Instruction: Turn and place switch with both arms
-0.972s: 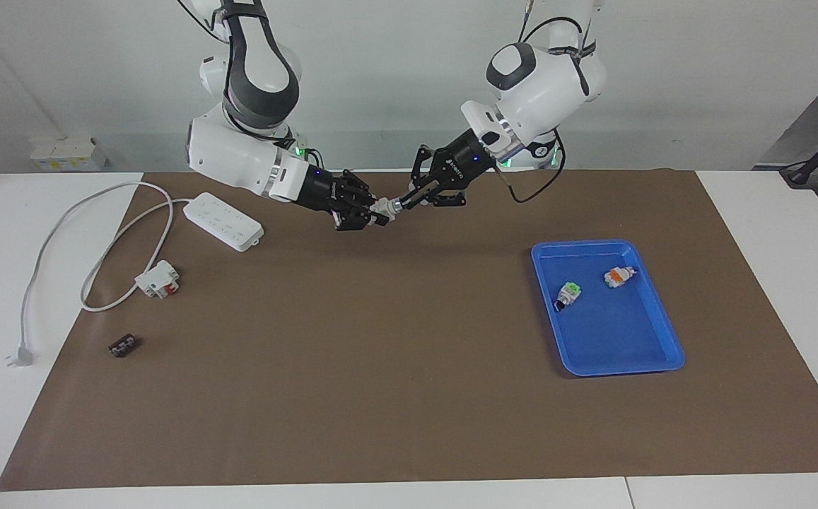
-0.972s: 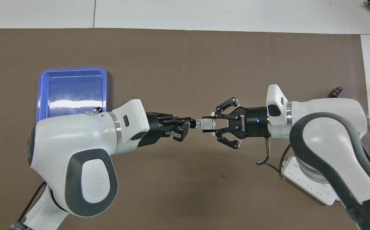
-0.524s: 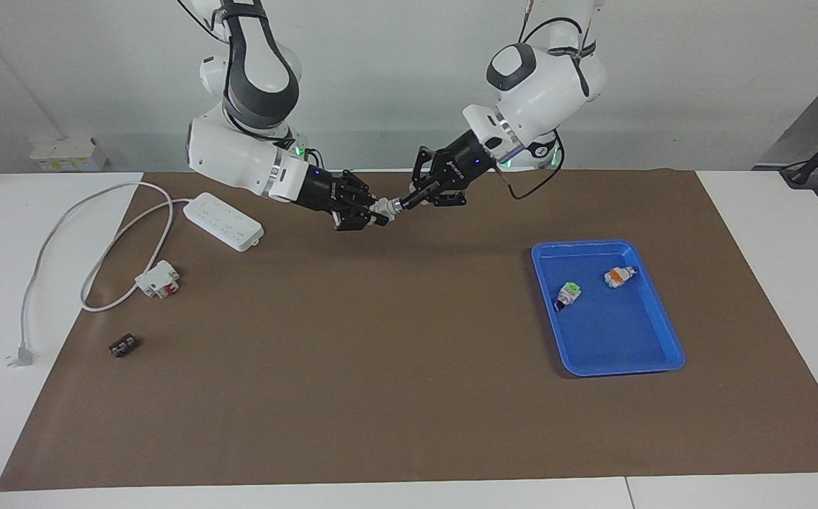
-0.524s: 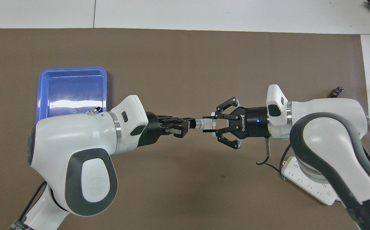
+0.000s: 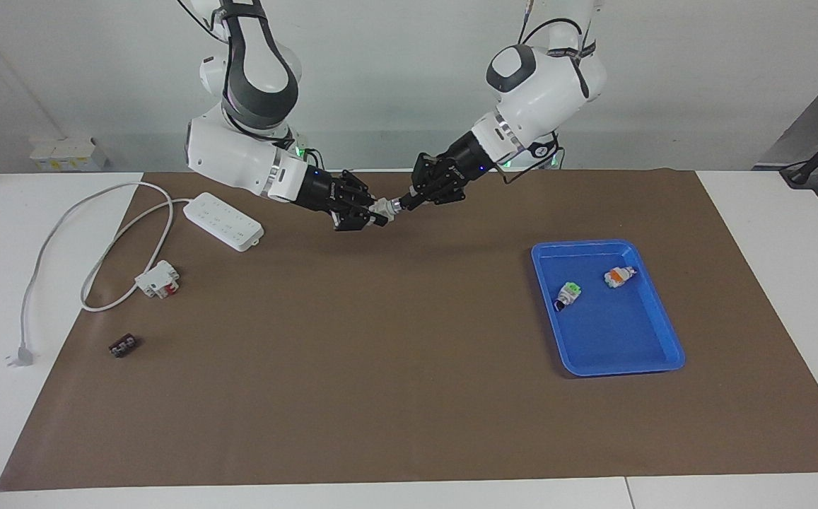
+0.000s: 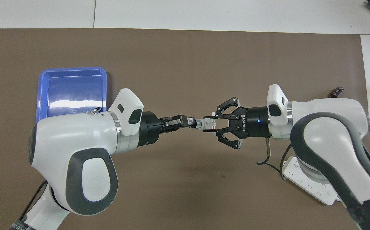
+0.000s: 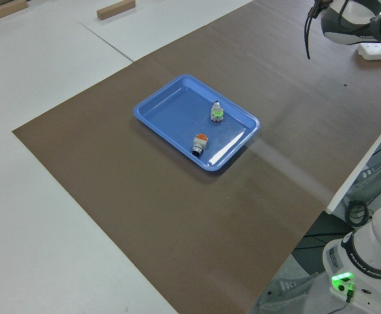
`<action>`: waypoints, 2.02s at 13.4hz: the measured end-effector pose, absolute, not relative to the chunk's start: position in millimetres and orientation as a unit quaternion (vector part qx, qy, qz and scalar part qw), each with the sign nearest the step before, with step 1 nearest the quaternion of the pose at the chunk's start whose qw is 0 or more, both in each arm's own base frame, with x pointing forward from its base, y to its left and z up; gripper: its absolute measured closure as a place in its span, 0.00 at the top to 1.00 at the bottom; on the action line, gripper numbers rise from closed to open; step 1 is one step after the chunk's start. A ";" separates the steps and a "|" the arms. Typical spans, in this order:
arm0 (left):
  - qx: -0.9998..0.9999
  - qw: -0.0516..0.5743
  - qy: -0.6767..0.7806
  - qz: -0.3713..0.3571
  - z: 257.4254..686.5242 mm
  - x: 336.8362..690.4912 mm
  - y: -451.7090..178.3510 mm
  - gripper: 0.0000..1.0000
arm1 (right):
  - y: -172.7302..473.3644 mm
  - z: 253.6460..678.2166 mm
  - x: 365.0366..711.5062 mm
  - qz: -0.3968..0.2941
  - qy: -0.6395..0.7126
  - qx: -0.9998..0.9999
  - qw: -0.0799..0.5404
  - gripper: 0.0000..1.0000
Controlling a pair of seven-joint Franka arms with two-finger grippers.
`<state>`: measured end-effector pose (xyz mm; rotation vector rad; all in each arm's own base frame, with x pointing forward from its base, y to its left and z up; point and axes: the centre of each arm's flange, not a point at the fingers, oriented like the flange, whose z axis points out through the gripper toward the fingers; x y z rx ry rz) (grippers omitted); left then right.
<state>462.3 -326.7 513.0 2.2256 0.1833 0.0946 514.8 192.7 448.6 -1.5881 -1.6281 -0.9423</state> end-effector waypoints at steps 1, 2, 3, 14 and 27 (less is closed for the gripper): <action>0.892 0.439 0.104 0.023 512.8 462.3 -326.7 0.11 | 192.4 448.8 514.8 -0.361 -0.623 -0.608 0.333 0.33; 0.889 0.439 0.132 0.009 512.5 462.2 -327.2 0.11 | 191.9 448.6 514.8 -0.361 -0.623 -0.609 0.333 0.33; 0.884 0.439 0.159 -0.004 512.2 461.9 -327.9 0.11 | 191.0 448.5 514.6 -0.361 -0.623 -0.609 0.333 0.33; 0.790 0.422 0.426 -0.128 513.8 458.6 -334.9 0.11 | 183.7 451.8 514.6 -0.365 -0.619 -0.612 0.329 0.33; 0.756 0.423 0.479 -0.142 519.3 448.2 -351.8 0.11 | 190.3 452.5 511.5 -0.363 -0.622 -0.609 0.332 0.63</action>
